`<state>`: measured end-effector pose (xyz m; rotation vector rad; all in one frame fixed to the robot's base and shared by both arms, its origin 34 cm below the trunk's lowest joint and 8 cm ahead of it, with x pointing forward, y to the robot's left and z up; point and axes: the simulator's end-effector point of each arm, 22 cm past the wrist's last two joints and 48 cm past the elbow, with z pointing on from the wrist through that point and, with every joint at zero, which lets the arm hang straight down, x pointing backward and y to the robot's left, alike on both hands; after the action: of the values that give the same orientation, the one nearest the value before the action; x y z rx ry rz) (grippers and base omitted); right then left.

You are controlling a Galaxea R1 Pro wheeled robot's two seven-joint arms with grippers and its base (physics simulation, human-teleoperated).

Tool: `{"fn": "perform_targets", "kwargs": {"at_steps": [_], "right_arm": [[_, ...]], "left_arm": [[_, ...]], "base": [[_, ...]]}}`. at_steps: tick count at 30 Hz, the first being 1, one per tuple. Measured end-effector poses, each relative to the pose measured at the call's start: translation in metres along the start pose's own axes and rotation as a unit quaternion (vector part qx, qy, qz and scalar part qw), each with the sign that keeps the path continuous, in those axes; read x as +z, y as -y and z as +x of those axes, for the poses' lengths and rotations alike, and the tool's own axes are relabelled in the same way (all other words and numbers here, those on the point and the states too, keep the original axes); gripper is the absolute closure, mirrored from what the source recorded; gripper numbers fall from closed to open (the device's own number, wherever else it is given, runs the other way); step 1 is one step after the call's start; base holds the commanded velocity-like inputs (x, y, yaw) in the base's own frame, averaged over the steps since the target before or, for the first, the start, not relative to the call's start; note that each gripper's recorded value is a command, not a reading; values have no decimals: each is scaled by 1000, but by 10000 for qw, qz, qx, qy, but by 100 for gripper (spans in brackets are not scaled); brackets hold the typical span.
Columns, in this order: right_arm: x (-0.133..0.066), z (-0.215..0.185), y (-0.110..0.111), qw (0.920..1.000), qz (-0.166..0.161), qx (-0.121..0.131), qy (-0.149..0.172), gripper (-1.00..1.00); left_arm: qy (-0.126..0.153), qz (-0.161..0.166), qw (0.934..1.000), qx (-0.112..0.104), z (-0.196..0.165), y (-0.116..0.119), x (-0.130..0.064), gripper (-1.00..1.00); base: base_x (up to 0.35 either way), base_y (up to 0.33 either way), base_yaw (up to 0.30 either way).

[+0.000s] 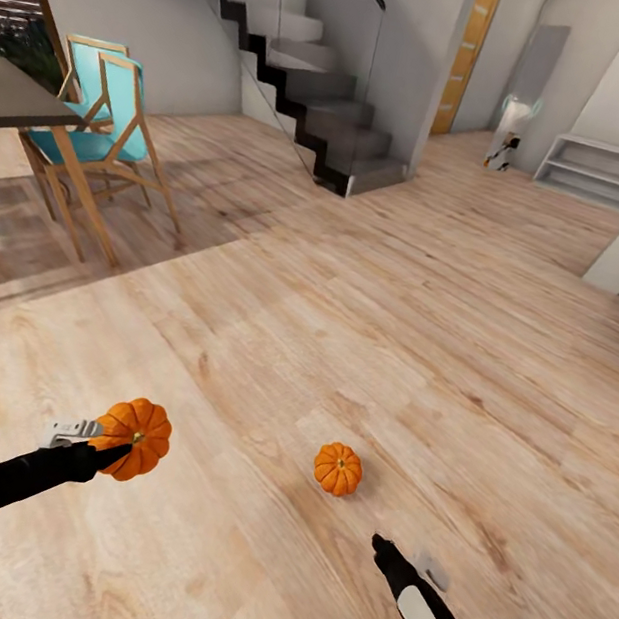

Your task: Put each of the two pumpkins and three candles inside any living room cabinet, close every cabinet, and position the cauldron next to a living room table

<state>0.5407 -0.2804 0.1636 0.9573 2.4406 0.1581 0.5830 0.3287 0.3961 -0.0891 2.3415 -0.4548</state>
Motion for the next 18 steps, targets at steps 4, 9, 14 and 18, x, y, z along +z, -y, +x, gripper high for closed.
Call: {"fn": "perform_targets", "kwargs": {"at_steps": [4,9,14,18], "right_arm": [[3,15,10,9997,30,16,-262,-100],[3,16,5,9988,-244,25,-430,-100],[2,21,-1,9972,-414,73,-624,-100],[1,21,-9,9959,-604,96,-669,-100]], "left_arm": [[-64,-1,10000,-16,6,-1,4,100],[-67,5,10000,-18,6,-1,4,100],[-81,26,10000,-18,8,2,5,100],[-78,33,10000,-15,7,2,5,100]], "base": [[0,0,0],[0,0,0],[0,0,0],[15,2,0]]}}
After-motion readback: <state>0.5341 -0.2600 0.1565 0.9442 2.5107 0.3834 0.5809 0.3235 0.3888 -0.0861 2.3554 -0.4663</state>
